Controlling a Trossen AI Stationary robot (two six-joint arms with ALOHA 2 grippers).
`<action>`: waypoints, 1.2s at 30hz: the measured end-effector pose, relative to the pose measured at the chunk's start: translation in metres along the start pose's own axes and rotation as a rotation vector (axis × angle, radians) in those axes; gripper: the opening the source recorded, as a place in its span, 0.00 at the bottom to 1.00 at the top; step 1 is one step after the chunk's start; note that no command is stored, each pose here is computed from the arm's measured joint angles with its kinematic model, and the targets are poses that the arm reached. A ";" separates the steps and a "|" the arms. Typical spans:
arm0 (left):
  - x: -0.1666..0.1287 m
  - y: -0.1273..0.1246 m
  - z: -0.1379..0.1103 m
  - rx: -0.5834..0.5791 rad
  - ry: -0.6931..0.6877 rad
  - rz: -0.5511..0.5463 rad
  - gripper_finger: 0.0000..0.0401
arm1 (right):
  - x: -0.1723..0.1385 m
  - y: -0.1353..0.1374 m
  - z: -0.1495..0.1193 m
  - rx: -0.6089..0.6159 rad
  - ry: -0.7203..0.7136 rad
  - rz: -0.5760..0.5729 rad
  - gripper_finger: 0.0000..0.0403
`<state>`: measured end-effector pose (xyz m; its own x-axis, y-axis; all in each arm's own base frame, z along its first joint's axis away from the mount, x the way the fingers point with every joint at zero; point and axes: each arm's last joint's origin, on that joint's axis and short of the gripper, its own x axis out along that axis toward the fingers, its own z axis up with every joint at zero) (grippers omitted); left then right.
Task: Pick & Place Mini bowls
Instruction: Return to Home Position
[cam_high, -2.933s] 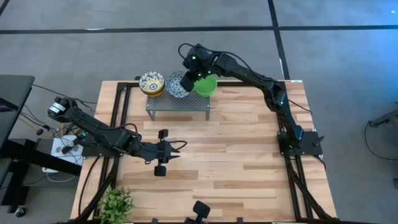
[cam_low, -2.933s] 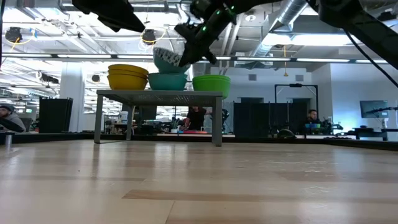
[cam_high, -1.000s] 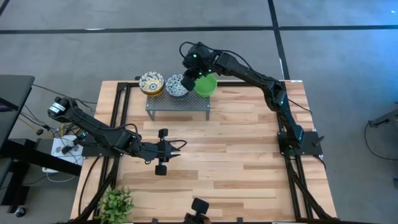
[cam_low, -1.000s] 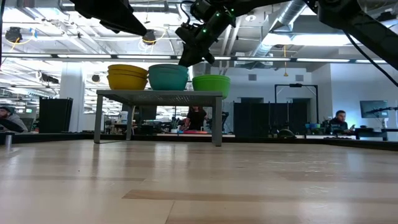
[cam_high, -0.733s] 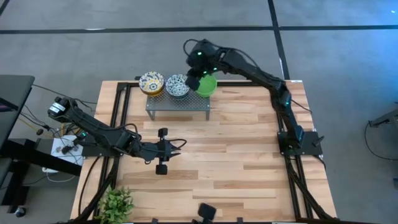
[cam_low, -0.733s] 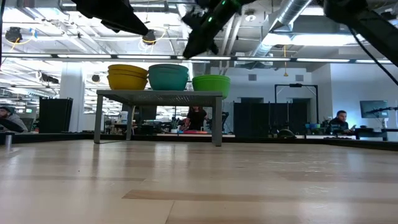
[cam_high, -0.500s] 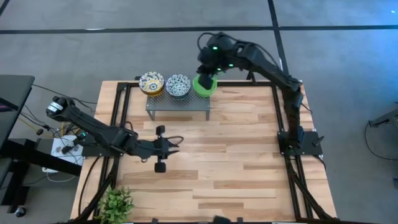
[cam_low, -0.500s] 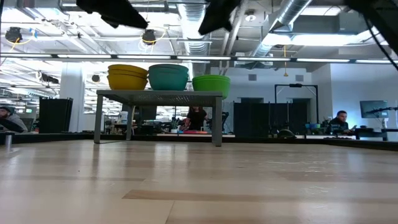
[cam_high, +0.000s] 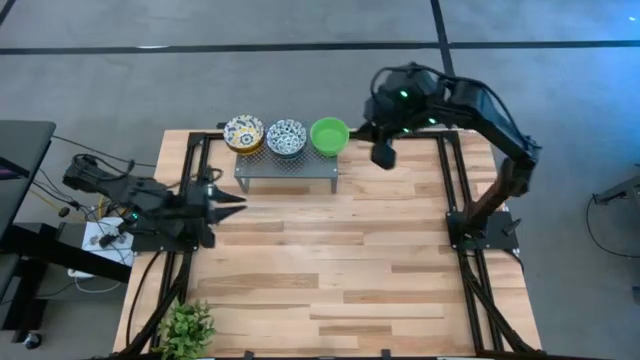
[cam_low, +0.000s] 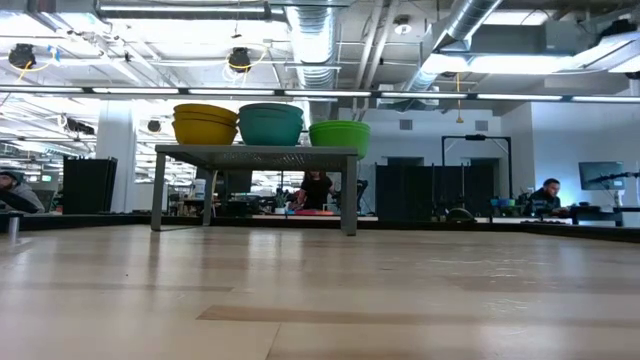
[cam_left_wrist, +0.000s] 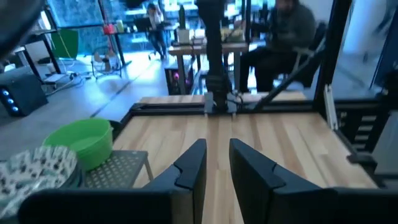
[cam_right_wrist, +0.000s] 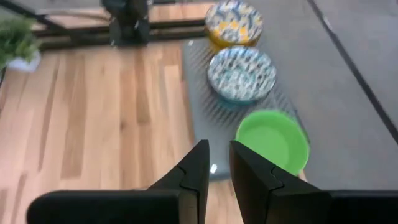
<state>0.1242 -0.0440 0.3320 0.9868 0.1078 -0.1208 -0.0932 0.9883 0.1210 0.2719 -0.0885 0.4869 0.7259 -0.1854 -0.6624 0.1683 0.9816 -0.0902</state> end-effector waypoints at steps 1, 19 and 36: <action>-0.005 0.003 -0.006 -0.016 -0.011 0.000 0.18 | -0.004 0.003 -0.006 -0.003 0.007 0.006 0.14; -0.028 0.012 -0.058 -0.014 -0.172 -0.080 0.18 | -0.003 0.050 -0.162 0.023 -0.346 0.100 0.14; -0.016 0.010 -0.085 -0.002 -0.246 -0.025 0.18 | -0.002 0.069 -0.283 -0.034 -0.728 0.204 0.14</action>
<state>0.0960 -0.0271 0.2513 0.9913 0.0539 0.1199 -0.0682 0.9906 0.1187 0.0938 -0.0079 0.2716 0.9995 0.0282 -0.0107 -0.0287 0.9984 -0.0488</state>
